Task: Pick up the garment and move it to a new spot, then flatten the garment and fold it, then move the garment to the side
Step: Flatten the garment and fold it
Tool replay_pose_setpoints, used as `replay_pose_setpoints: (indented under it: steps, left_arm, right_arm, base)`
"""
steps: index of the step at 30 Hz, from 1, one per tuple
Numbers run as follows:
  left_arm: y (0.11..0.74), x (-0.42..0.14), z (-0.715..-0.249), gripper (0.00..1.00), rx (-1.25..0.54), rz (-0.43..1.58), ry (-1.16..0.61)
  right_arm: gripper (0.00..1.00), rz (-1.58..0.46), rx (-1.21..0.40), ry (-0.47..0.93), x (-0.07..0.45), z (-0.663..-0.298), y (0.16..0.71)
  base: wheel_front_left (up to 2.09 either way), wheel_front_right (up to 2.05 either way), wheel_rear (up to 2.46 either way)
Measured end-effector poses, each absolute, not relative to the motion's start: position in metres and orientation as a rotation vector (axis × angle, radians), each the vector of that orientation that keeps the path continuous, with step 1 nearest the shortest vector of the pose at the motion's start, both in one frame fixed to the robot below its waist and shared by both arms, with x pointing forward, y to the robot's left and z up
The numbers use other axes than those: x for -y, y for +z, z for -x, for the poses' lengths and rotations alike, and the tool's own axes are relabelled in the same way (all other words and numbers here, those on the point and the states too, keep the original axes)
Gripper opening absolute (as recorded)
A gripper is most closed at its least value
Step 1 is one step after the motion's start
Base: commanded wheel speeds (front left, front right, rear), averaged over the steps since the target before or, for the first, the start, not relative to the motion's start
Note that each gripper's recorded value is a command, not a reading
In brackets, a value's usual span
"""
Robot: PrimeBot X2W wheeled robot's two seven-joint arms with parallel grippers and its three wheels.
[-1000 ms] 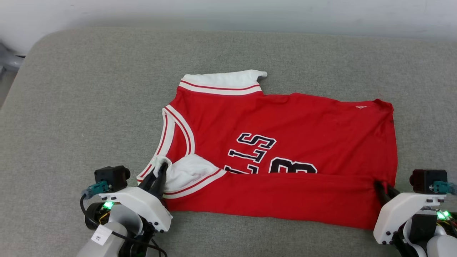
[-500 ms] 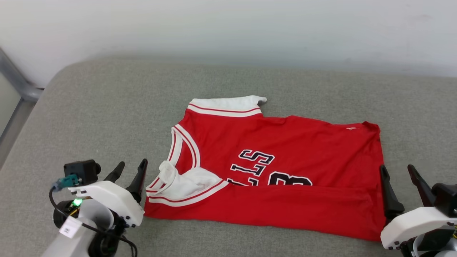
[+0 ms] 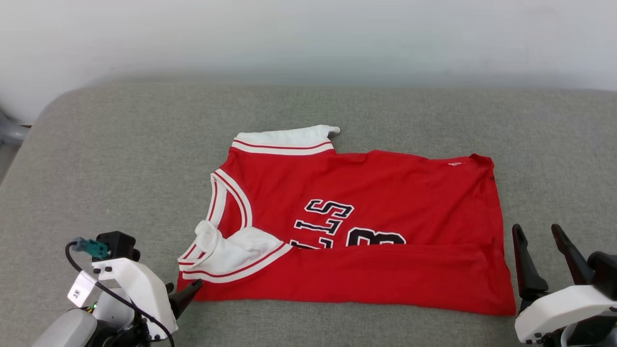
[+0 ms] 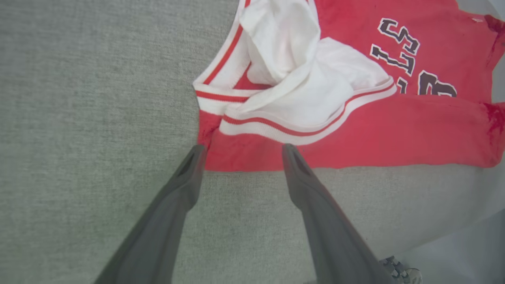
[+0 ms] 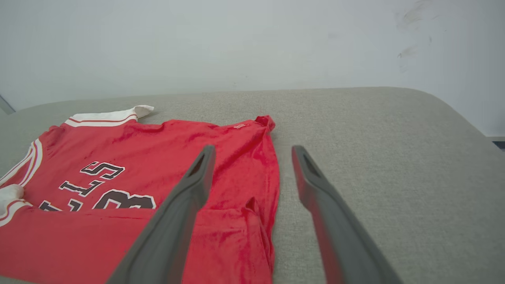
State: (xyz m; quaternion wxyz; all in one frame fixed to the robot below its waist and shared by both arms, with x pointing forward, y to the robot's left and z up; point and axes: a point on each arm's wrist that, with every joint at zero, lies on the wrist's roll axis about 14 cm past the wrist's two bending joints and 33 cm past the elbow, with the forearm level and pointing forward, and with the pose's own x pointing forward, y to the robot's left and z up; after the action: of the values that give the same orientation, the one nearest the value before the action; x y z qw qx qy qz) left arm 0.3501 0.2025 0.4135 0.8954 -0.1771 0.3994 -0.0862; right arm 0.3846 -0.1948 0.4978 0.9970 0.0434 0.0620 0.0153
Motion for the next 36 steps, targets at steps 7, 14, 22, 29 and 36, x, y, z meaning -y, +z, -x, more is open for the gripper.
replay_pose_setpoints:
  steps: [7, 14, 22, 29, 36]
  left_arm:
    - [0.384, -0.200, -0.350, 1.00, -0.961, 0.349, -0.165]
    - [0.361, -0.191, -0.351, 0.34, -1.076, 0.328, -0.200]
    - [0.359, -0.181, -0.354, 0.00, -1.030, 0.361, -0.224]
    - [0.381, -0.187, -0.363, 0.00, -0.895, 0.317, -0.212]
    - [0.409, -0.188, -0.371, 0.00, -0.797, 0.260, -0.225]
  right_arm:
    - [1.00, -0.099, -0.160, 0.011, 0.200, -0.389, 0.486]
    - [1.00, -0.116, -0.211, -0.018, 0.209, -0.389, 0.472]
    - [1.00, -0.154, -0.323, -0.061, 0.224, -0.383, 0.455]
    - [1.00, -0.169, -0.686, -0.062, 0.225, -0.356, 0.407]
    - [1.00, -0.136, -0.827, 0.052, 0.197, -0.359, 0.400]
  base:
    - [0.00, 0.00, 0.00]
    - [0.00, 0.00, 0.00]
    - [0.00, 0.00, 0.00]
    - [0.00, 0.00, 0.00]
    - [0.00, 0.00, 0.00]
